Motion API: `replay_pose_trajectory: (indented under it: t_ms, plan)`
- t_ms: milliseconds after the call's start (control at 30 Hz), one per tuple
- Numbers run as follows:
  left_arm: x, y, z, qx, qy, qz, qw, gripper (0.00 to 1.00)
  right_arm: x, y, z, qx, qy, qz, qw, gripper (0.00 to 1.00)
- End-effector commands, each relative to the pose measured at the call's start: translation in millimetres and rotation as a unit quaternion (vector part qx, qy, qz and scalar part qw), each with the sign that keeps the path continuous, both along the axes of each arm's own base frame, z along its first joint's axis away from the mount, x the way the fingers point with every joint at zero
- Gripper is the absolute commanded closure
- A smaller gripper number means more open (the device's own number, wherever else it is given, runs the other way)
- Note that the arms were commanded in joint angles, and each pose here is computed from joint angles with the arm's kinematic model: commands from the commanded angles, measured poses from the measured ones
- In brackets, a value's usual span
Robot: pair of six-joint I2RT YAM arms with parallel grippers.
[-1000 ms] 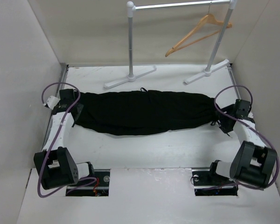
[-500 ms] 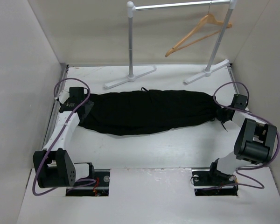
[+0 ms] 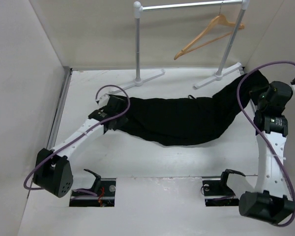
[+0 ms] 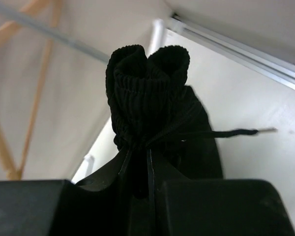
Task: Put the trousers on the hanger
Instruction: Fold the trousers at the center of the board.
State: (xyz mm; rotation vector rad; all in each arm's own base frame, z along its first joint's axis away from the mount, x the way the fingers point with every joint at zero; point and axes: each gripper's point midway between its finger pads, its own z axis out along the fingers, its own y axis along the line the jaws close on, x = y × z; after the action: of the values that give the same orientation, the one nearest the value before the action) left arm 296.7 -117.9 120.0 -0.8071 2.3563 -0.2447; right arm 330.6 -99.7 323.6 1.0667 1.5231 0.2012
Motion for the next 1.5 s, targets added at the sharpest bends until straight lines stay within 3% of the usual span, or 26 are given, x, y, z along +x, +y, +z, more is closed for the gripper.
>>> replay_pose_trajectory:
  t_ms: [0,267,767,867,900,1000,1033,1100,1200,1300,1367,1467]
  plan:
    - [-5.5,-30.3,7.4,-0.003,-0.005,-0.024,1.000,0.69,-6.7,23.5,40.7,-0.060,-0.020,0.039,0.997,0.87]
    - [-14.1,-22.4,35.1,-0.025,-0.043,-0.015,0.999,0.69,1.5,117.8,88.4,-0.100,-0.036,0.187,0.977,0.85]
    - [-28.4,102.5,56.0,-0.061,-0.087,0.151,0.983,0.67,31.1,439.3,64.3,-0.120,0.001,0.423,0.898,0.82]
    - [-29.2,125.3,60.7,-0.056,-0.097,0.184,0.976,0.67,33.7,510.5,16.9,-0.118,0.025,0.465,0.877,0.74]
    - [-29.6,132.6,62.8,-0.053,-0.101,0.198,0.974,0.67,33.0,534.2,-3.6,-0.113,0.035,0.479,0.870,0.64]
    - [-25.2,145.7,73.4,-0.051,-0.117,0.220,0.967,0.64,2.7,601.6,-56.8,-0.084,0.072,0.565,0.818,0.39]
    - [-22.3,149.9,77.8,-0.050,-0.122,0.226,0.965,0.64,-5.7,607.9,-64.7,-0.070,0.085,0.580,0.807,0.32]
    - [-15.7,155.0,86.2,-0.049,-0.134,0.232,0.962,0.62,-16.0,605.8,-64.4,-0.056,0.094,0.594,0.797,0.28]
    - [1.1,155.1,95.6,-0.052,-0.148,0.228,0.961,0.62,1.7,556.2,-33.3,-0.044,0.070,0.570,0.818,0.25]
    - [27.1,125.5,92.5,-0.062,-0.146,0.182,0.970,0.62,13.2,487.1,-16.0,-0.035,0.051,0.537,0.841,0.28]
    - [47.3,91.3,84.1,-0.067,-0.136,0.134,0.979,0.62,11.7,442.7,-27.7,-0.037,0.064,0.523,0.849,0.42]
    - [76.8,21.6,66.3,-0.074,-0.115,0.045,0.990,0.61,2.3,386.8,-75.3,-0.032,0.113,0.506,0.855,0.78]
